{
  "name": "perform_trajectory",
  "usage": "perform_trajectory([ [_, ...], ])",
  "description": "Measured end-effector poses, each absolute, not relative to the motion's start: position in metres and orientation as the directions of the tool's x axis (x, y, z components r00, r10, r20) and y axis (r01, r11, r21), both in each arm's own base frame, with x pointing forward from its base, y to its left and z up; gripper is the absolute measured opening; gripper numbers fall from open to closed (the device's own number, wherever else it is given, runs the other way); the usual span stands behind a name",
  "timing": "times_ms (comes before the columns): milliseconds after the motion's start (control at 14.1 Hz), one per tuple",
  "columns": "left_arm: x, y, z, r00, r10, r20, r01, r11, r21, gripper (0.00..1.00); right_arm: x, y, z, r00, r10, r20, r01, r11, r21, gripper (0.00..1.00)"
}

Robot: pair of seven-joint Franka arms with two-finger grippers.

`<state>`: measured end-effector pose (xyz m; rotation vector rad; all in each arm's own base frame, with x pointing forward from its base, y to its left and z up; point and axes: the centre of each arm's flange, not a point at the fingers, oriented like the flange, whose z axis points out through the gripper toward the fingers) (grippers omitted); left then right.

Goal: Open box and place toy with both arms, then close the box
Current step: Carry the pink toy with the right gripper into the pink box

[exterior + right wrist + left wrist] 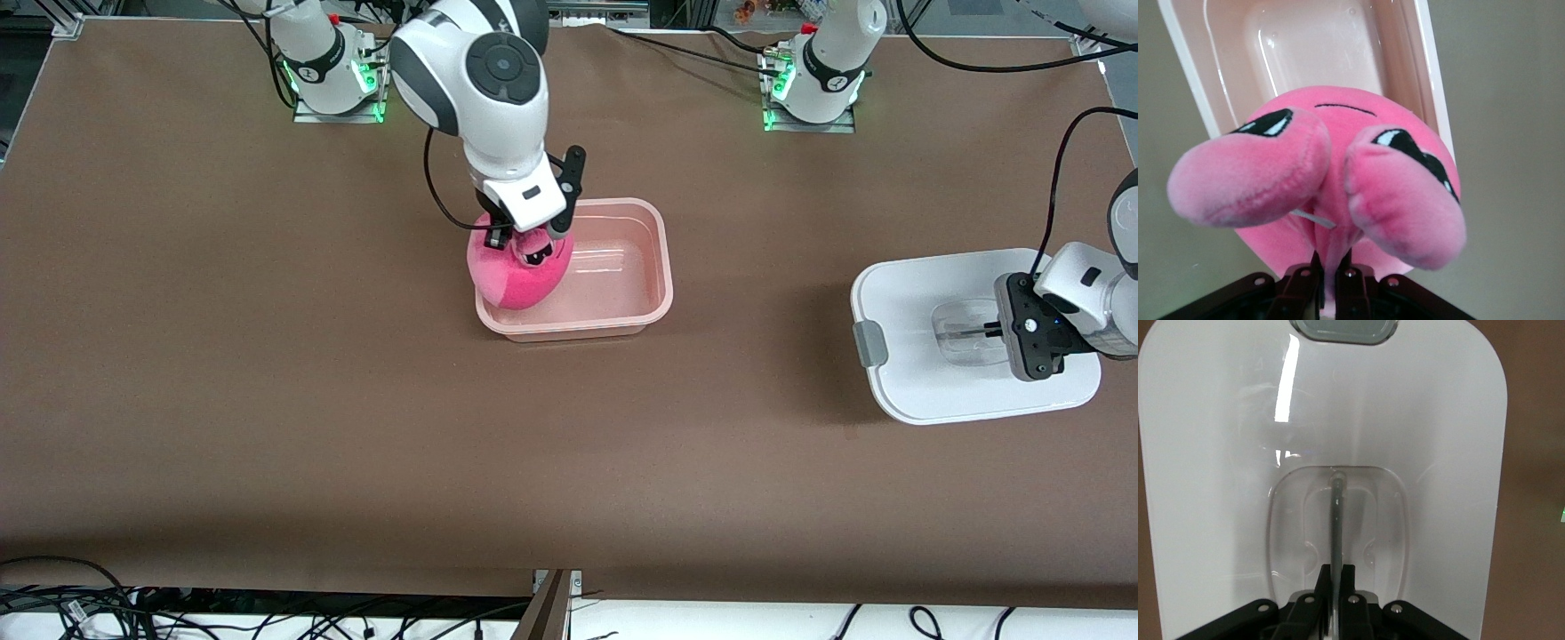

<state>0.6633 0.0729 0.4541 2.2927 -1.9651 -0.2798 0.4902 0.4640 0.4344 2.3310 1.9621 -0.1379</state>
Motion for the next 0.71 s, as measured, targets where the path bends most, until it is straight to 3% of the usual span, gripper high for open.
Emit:
perform_trajectory([
  [708, 0.663, 0.073, 0.454, 0.146, -0.987, -0.069, -0.967, -0.157, 0.202, 0.07, 0.492, 0.490, 0.355, 0.103, 0.972, -0.210, 0.994, -0.106, -0.002, 0.07],
])
